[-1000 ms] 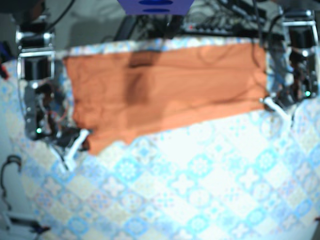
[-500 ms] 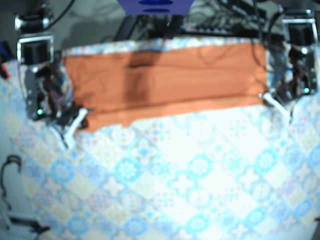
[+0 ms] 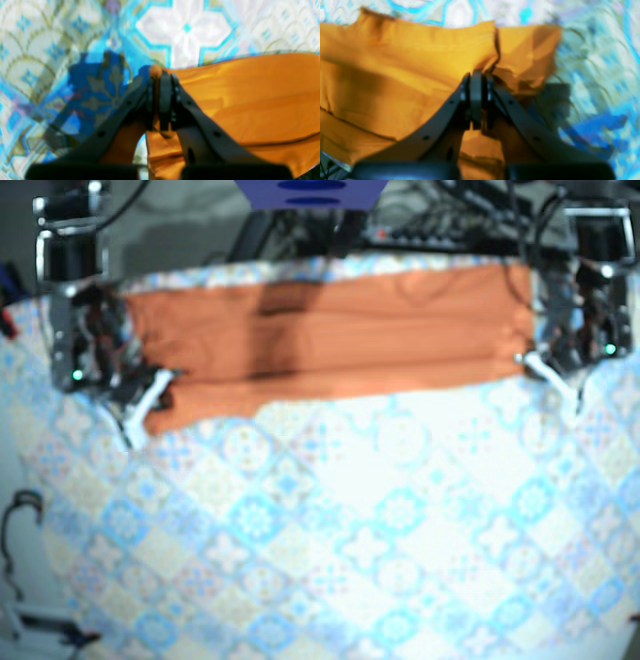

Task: Fold the T-shirt properly
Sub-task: 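Lift both side edges and fold them toward the robot over the shirt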

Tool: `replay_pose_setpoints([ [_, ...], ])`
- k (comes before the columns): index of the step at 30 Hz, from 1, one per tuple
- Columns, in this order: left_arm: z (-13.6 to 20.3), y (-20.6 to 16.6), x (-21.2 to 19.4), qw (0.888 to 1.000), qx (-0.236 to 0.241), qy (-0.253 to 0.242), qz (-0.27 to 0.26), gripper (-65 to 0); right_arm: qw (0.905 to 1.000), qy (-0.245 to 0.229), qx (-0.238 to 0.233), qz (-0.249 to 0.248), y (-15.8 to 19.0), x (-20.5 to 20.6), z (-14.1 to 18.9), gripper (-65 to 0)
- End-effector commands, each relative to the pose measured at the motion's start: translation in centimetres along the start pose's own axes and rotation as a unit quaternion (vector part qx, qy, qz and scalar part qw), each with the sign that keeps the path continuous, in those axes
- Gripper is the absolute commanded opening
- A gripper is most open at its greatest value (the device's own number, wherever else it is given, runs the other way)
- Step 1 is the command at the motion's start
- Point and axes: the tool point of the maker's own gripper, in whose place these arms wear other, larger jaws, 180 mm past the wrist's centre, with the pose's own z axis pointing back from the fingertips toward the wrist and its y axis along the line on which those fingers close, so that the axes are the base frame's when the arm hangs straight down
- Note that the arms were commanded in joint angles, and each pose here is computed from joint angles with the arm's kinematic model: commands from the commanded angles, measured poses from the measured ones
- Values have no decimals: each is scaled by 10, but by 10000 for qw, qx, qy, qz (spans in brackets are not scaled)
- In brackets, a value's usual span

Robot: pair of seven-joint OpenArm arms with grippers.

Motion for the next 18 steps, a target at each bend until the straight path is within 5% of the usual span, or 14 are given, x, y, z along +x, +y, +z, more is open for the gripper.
replay_pose_setpoints([
  [1,9,9,18,9997,110,-200,-93,-650,9997,-208,-129,56,-11,18,10,-650],
  [18,25,-20,26,9969,-128,-470,-623,-650,9991,-275,-149,288,-1,24,25,-650],
])
